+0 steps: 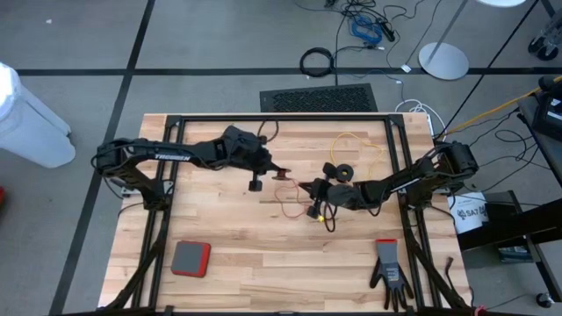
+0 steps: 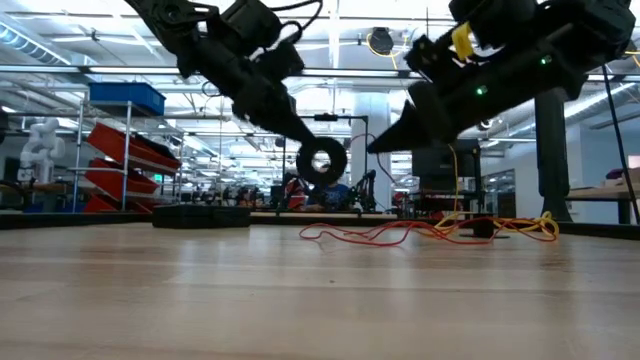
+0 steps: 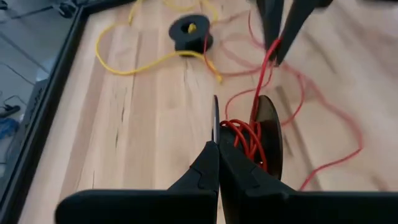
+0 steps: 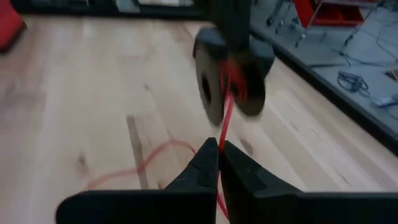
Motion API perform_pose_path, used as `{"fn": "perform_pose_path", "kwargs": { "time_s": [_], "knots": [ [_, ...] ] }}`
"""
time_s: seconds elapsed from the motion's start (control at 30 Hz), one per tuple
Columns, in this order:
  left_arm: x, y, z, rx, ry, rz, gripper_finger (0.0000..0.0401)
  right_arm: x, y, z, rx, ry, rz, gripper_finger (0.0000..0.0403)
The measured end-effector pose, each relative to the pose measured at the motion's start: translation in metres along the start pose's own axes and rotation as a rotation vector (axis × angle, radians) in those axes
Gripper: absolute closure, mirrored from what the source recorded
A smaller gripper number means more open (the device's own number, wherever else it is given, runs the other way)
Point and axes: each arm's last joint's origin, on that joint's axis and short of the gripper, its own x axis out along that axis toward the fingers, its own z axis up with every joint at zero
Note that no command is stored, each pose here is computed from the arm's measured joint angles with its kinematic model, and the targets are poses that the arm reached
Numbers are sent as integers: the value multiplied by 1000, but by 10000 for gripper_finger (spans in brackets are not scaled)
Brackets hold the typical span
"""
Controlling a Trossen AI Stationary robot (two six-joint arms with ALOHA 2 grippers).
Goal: Coil cords
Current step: Coil the red wire onto the black spool
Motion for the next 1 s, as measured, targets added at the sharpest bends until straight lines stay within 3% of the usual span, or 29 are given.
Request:
{"fn": "perform_pose_path", "kwargs": {
  "time_s": [0.17,0.57,0.87,1.0],
  "knots": [
    [19,-3,-4,32,25,97,401,1,-2,7,38,-62,-3,403],
    [32,-7,21,45,-180,420,401,4,-11,24,93,-212,-43,403],
    [36,-14,34,23,-320,515,401,7,-21,30,62,-254,-102,403],
    [32,-14,40,-46,-393,548,401,8,-24,30,52,-253,-138,403]
  ]
}}
